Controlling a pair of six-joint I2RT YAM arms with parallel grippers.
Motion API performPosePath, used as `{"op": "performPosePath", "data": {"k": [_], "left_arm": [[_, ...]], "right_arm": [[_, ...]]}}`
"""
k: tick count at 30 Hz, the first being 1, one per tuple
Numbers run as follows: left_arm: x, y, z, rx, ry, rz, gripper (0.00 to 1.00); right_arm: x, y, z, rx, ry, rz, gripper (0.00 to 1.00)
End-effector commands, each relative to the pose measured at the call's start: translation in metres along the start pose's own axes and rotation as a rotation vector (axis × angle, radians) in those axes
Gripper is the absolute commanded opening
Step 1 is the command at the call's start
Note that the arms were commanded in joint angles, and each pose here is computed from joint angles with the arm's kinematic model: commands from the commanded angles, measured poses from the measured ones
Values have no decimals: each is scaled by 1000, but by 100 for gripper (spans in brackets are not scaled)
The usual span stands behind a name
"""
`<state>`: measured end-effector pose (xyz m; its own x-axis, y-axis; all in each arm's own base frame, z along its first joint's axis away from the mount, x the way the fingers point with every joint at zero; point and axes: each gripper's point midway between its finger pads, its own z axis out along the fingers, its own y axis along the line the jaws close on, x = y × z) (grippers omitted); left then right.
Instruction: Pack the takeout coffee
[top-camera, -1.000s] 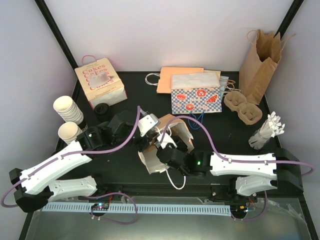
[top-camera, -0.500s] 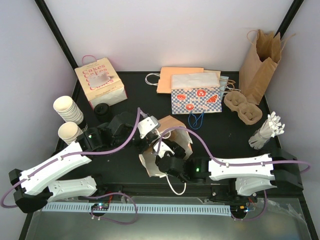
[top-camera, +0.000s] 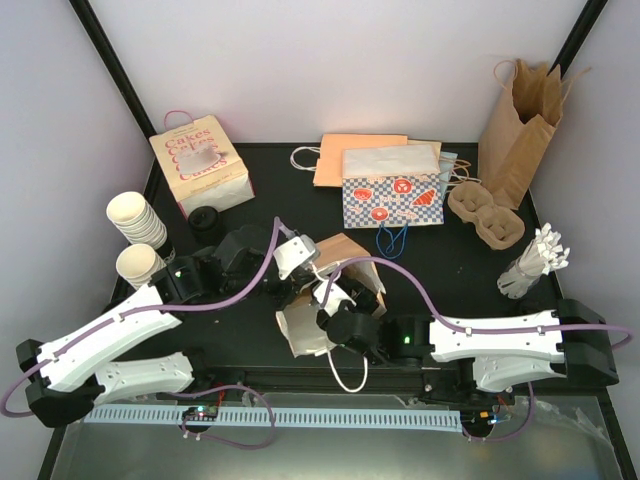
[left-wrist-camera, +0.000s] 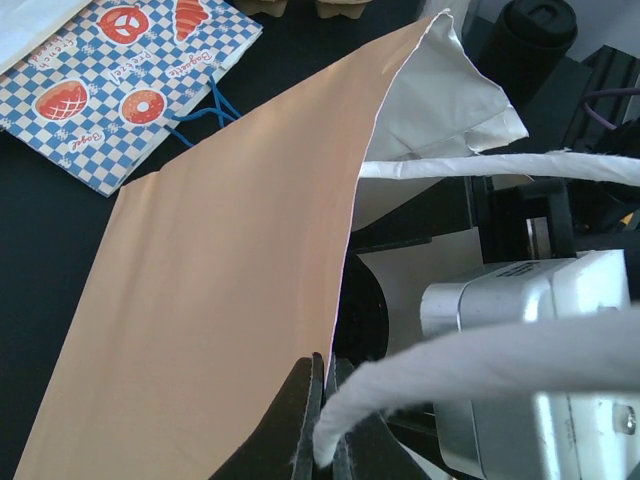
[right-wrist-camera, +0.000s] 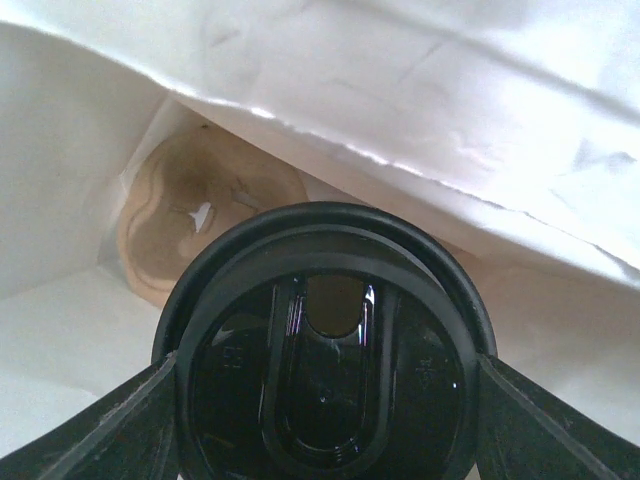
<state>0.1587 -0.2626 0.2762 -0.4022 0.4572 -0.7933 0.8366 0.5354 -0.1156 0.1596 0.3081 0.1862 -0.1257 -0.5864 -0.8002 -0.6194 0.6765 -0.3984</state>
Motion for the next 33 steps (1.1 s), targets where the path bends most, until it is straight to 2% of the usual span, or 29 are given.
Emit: {"op": "performPosePath", "data": {"k": [1, 11, 19, 33], "left_arm": [[3, -6, -10, 27, -2, 30, 2], [13, -11, -11, 54, 20, 45, 2], [17, -17, -10, 91, 26, 60, 1], [16, -30, -17, 160, 13, 78, 2]], "right_arm": [[-5, 10, -2, -57, -24, -37, 65], [-24, 13, -14, -136, -86, -56, 67], [-17, 33, -21, -254, -77, -225, 66], [-15, 63, -22, -263, -193, -465, 63]]}}
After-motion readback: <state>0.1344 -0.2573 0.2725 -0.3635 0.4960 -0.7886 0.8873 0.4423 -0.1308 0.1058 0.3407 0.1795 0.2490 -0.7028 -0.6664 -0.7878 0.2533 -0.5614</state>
